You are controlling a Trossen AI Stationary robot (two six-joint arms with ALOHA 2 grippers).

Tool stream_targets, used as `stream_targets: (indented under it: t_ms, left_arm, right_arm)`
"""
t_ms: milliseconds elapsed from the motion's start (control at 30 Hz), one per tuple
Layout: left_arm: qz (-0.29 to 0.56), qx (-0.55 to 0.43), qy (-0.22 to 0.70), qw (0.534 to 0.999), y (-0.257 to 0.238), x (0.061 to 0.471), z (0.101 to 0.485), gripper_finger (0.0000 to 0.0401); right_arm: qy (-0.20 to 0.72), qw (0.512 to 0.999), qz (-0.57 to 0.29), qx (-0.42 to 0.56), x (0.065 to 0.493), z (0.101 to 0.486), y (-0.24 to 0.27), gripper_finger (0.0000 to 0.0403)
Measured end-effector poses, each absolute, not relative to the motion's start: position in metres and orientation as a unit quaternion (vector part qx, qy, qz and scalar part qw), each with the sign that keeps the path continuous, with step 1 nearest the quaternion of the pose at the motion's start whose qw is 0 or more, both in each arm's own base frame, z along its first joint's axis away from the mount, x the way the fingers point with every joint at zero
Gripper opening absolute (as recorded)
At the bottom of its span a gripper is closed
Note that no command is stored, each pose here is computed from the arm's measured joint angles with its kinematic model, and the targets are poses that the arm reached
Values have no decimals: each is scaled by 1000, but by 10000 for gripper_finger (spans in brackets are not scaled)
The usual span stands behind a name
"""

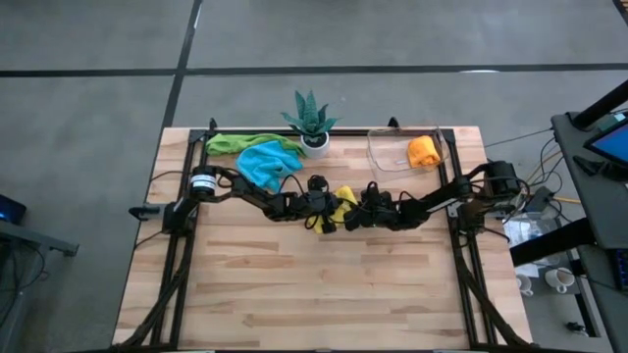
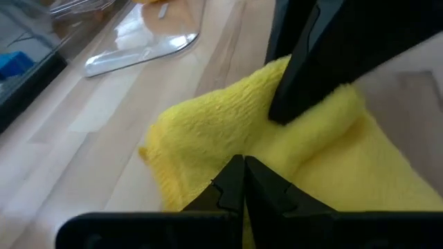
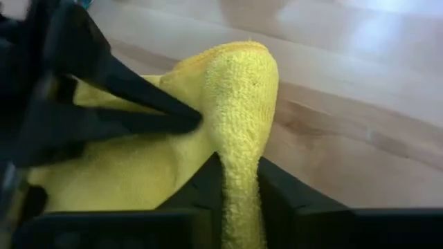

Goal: Roll microfiber towels into tight, uniform cylinder then place into a basket
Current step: Roll the yellow microfiber cloth

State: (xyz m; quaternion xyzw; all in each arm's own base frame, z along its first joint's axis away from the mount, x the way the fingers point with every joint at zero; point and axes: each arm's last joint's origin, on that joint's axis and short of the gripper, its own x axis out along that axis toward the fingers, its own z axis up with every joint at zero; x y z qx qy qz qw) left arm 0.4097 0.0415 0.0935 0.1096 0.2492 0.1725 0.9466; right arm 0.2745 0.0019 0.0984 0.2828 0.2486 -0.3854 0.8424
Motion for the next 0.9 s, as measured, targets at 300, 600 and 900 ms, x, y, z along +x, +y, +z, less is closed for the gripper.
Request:
stream_targets:
  t_ms: [300, 600, 900]
  left_arm:
    - [205, 139, 225, 943, 34, 384, 148, 0]
    - [196, 104, 230, 947, 32, 356, 147, 0]
    - [143, 77, 244, 956, 30, 371, 119, 0]
  right_arm:
    - [316, 843, -383, 205, 268, 104, 2, 17]
    - [403, 801, -427, 115, 260, 136, 2, 14]
    - [418, 789, -444, 75, 269, 142, 5, 14]
